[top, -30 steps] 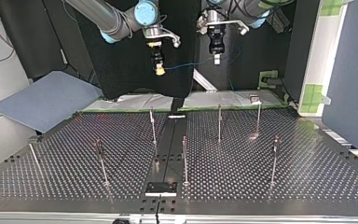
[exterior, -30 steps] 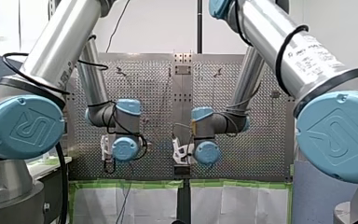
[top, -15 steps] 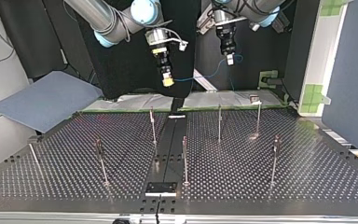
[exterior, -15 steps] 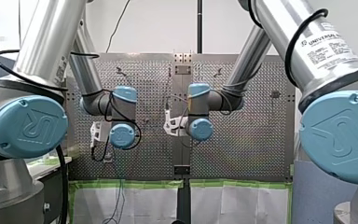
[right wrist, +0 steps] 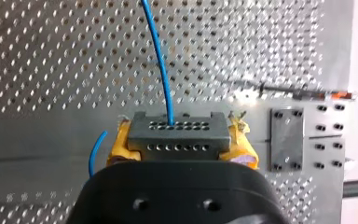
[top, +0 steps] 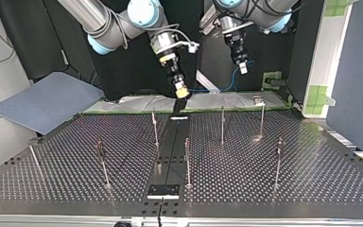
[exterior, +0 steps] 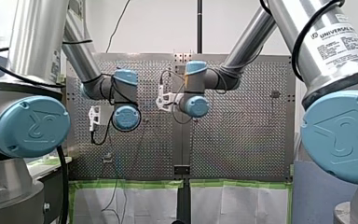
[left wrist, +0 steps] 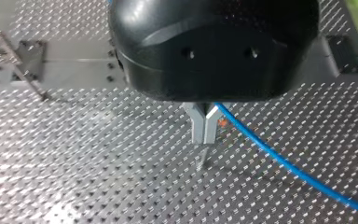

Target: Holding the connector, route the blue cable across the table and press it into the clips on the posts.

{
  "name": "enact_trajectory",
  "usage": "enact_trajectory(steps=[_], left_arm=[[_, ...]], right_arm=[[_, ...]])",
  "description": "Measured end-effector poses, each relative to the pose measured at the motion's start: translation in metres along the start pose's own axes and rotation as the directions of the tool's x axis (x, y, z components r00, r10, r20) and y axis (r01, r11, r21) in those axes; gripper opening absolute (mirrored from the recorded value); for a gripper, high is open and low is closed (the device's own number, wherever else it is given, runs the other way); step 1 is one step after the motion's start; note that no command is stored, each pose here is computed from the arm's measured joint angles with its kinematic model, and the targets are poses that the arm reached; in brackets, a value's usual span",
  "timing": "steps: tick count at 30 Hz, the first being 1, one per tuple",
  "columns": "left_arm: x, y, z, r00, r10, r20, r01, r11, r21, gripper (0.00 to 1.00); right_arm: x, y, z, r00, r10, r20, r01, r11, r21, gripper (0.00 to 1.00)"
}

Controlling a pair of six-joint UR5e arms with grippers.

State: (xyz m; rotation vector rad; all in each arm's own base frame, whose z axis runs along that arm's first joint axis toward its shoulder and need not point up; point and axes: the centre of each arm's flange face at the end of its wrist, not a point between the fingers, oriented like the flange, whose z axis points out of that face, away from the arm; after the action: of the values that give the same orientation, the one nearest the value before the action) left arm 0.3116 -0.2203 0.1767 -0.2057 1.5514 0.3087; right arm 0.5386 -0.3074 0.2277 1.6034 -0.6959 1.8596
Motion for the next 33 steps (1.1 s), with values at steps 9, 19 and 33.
enact_trajectory(steps=[9, 19, 33], left_arm=[[-0.042, 0.003, 0.013, 0.9988, -0.034, 0.033, 0.036, 0.9987, -0.036, 0.0], [-0.094, 0.019, 0.035, 0.9905, -0.095, 0.099, 0.104, 0.9909, -0.085, 0.0], [-0.125, 0.038, 0.077, 0.974, -0.155, 0.166, 0.173, 0.98, -0.1, 0.0]], right_arm=[[0.019, -0.007, 0.019, 0.9999, 0.012, -0.012, -0.011, 0.9994, 0.033, 0.0], [0.045, -0.013, 0.044, 0.999, 0.022, -0.038, -0.019, 0.9981, 0.058, 0.0], [0.046, -0.038, 0.073, 0.9995, 0.032, -0.007, -0.031, 0.9924, 0.119, 0.0]])
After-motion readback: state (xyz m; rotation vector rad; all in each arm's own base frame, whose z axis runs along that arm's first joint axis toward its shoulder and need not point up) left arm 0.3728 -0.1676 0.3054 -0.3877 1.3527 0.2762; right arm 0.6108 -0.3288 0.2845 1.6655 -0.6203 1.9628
